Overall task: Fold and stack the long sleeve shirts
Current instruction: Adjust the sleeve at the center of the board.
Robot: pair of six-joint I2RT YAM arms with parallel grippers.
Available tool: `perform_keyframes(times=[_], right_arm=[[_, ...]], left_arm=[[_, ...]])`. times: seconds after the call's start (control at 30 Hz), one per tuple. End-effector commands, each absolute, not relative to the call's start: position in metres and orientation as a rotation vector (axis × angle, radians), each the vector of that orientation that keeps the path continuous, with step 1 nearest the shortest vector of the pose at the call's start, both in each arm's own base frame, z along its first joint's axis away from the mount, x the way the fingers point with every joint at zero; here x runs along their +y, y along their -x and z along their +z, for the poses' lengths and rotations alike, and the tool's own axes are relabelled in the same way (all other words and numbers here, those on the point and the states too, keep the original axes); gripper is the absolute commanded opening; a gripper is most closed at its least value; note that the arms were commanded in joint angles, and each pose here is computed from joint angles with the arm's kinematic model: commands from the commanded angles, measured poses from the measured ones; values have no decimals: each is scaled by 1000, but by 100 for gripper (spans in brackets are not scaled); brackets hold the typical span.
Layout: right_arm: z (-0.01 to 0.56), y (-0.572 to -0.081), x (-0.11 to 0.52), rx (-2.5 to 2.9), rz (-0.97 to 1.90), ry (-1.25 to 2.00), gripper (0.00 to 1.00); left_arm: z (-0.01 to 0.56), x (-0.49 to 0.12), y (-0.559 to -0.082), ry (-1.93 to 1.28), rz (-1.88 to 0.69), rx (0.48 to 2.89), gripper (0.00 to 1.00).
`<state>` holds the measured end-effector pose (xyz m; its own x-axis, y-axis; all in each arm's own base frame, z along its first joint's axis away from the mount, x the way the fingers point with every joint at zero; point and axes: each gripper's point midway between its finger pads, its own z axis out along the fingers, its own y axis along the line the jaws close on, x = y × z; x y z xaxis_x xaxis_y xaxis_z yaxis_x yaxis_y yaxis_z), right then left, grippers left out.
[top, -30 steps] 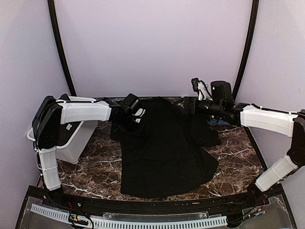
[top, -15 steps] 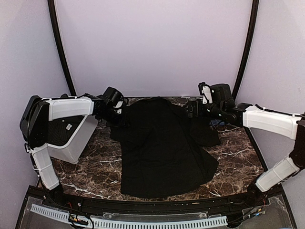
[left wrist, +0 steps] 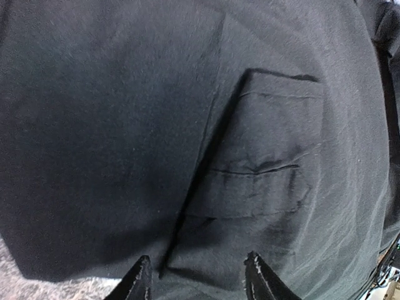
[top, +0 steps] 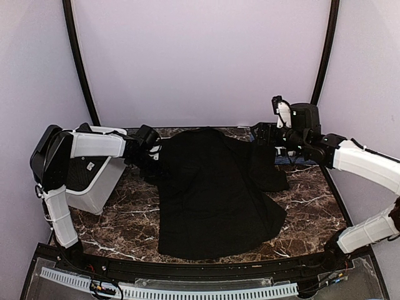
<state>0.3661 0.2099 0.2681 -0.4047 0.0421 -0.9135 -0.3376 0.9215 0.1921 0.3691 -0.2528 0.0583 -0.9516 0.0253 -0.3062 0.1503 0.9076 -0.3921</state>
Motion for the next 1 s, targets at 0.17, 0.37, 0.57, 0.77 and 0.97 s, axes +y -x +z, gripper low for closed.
perform_keyframes(times=[0.17,0.37,0.57,0.77,0.97], right_arm=[[290,-353,213,1854,475,308,88],[294,-355,204,1843,509,291,85],[287,-359,203,1881,506,284,69],[272,-366,204,1948,495,273,53],[263,-370,207,1982,501,272,53]], left_arm=[[41,-253,-366,-122,-606,2812,48],[45,-258,-365,-134,-649,2807,38],[67,-269,-365,-167,-741,2764,16],[93,-282,-363,-238,-807,2703,2],[126,-326,-348,-427,-906,2609,0]])
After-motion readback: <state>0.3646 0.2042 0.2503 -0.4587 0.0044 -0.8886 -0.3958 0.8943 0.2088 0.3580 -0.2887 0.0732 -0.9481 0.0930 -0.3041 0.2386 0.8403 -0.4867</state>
